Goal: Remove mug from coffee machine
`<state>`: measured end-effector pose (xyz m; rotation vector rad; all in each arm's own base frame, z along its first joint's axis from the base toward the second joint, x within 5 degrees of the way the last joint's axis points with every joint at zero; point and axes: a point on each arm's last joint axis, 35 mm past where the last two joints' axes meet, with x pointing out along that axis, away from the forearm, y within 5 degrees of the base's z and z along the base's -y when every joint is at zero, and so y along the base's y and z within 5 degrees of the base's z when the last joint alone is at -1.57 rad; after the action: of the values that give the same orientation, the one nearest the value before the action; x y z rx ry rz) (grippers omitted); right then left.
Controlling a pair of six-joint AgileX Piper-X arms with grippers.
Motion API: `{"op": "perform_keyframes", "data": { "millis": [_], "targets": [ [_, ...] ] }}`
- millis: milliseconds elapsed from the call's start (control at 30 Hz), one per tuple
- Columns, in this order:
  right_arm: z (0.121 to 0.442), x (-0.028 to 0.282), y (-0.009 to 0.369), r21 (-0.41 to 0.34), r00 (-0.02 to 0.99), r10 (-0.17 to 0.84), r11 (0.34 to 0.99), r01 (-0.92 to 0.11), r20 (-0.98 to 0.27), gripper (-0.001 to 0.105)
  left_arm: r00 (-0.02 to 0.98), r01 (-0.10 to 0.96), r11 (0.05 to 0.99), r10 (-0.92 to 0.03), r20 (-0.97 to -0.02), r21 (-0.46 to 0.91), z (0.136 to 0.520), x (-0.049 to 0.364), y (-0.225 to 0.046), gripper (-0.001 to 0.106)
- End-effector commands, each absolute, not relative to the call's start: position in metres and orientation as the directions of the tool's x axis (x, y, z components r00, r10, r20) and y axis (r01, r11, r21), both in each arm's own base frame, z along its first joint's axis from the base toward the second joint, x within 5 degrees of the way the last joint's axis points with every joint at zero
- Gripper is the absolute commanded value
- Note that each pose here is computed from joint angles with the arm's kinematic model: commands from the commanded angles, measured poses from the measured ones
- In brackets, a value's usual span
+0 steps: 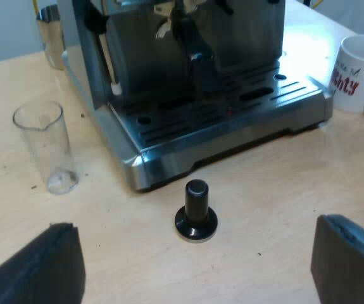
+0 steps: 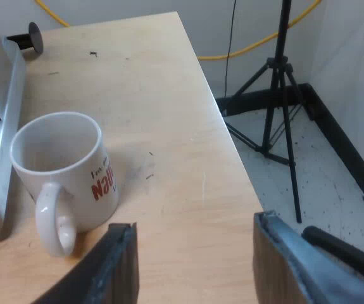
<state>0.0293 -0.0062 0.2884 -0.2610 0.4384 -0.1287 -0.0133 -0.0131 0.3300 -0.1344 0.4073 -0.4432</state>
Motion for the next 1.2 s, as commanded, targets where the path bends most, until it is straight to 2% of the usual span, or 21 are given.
{"op": "perform_keyframes", "data": {
  "millis": [33, 267, 600, 1200],
  "targets": [
    [0.288, 0.029, -0.006, -0.277, 0.892, -0.176, 0.959, 0.060, -0.416, 0.044, 0.827, 0.371, 0.906, -0.423, -0.371, -0.206, 0.323, -0.003, -0.013, 0.087],
    [0.277, 0.033, -0.006, -0.273, 0.878, -0.175, 0.960, 0.053, -0.445, 0.044, 0.832, 0.374, 0.905, -0.423, -0.358, -0.201, 0.303, 0.019, -0.014, 0.087],
    [0.244, 0.044, -0.007, -0.275, 0.830, -0.174, 0.961, 0.026, -0.531, 0.044, 0.832, 0.372, 0.906, -0.422, -0.360, -0.201, 0.288, 0.031, -0.015, 0.087],
    [0.243, 0.045, -0.007, -0.267, 0.832, -0.179, 0.963, 0.039, -0.525, 0.044, 0.832, 0.372, 0.906, -0.422, -0.360, -0.201, 0.288, 0.031, -0.015, 0.087]
  ]
}}
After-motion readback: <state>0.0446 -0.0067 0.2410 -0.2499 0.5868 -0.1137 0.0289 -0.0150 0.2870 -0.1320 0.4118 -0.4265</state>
